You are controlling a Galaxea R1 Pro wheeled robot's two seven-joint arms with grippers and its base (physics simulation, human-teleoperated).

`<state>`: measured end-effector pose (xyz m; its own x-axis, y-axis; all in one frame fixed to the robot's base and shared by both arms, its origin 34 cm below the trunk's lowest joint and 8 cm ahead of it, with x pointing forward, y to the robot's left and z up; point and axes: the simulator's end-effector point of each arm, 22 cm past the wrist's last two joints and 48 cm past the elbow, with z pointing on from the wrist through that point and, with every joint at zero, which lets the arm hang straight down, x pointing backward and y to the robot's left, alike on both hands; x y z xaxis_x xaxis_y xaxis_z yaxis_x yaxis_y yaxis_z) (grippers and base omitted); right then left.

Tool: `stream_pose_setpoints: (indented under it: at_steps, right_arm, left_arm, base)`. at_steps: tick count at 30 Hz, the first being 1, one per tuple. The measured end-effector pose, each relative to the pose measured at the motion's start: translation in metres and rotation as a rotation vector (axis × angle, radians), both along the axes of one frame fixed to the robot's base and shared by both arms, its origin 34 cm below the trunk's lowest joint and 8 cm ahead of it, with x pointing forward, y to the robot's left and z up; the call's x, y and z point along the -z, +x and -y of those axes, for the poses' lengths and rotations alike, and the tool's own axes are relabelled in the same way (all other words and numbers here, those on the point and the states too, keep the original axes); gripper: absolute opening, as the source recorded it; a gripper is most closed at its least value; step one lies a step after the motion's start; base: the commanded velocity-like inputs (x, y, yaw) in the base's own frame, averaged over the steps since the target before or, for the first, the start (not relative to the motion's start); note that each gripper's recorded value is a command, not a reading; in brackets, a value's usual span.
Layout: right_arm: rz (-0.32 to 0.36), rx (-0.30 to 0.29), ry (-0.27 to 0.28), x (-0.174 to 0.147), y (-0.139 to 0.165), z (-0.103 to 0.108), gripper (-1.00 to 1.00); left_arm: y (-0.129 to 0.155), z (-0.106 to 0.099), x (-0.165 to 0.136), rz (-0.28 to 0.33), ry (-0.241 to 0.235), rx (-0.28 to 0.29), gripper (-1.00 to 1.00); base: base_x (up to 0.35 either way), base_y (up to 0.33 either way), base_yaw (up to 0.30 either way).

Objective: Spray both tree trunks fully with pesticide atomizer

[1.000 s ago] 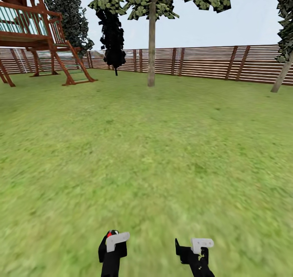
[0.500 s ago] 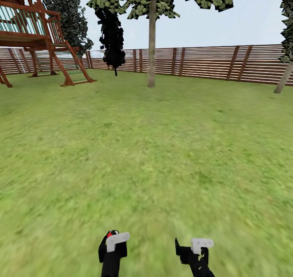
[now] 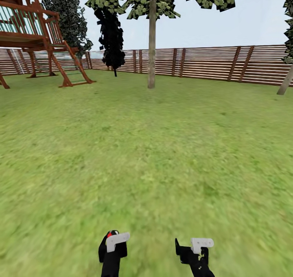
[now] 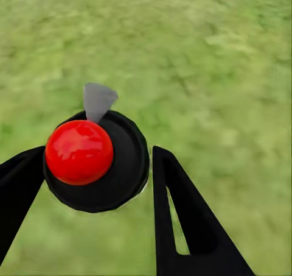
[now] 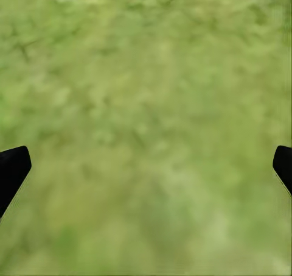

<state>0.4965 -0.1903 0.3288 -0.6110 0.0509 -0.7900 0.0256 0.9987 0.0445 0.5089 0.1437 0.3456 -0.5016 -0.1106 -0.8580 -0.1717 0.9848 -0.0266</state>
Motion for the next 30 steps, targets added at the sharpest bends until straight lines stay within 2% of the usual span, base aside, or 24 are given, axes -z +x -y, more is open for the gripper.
stream_pose_setpoints:
  at_steps: [30]
  right_arm:
    - [0.0,-0.001,0.001,-0.0001,0.0,-0.0003,1.0]
  left_arm:
    - [0.001,0.0002,-0.0015,0.004,-0.002,0.003,-1.0]
  base:
    - [0.335,0.0,0.0]
